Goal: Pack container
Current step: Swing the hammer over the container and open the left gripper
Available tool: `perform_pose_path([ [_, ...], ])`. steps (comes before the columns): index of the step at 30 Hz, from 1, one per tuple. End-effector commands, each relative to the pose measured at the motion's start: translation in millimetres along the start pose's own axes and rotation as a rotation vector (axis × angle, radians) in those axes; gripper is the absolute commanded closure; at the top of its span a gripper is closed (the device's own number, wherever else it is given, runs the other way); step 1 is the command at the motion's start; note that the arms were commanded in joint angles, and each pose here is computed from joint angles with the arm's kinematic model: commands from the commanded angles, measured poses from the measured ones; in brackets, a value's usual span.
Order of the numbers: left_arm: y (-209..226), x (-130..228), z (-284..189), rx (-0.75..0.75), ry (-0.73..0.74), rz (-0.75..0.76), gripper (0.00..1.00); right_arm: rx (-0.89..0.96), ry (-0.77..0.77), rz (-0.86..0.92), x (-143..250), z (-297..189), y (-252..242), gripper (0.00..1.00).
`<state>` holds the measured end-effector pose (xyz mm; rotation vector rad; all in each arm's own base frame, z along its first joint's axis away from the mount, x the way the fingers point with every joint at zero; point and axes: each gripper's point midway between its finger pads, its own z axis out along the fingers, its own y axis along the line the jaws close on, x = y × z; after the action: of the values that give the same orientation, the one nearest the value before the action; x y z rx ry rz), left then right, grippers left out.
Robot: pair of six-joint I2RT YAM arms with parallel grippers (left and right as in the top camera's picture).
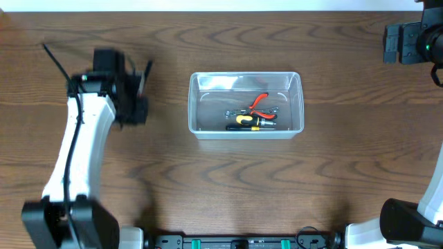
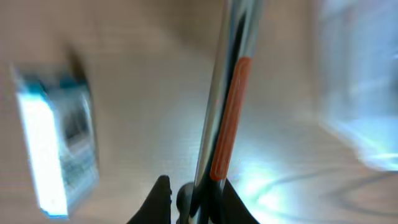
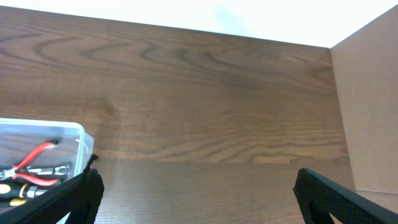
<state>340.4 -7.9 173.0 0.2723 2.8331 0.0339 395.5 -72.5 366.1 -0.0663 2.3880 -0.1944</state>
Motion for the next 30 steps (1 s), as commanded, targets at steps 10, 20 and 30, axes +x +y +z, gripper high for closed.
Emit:
perform_pose_path([
  [10,-179.8,-40.9,-30.5,0.139,-0.199,0.762,0.94,-0.003,0.003,0.021,1.1,1.5,-1.4,0.01],
  [20,-238.1,-25.7,58.1,0.186,-0.029,0.883,0.94,-0.003,0.007,0.021,2.0,1.5,-1.2,0.01],
  [30,-241.9,5.4,118.9,0.229,0.166,0.891,0.94,-0.003,0.006,0.020,1.9,1.5,-1.2,0.01],
])
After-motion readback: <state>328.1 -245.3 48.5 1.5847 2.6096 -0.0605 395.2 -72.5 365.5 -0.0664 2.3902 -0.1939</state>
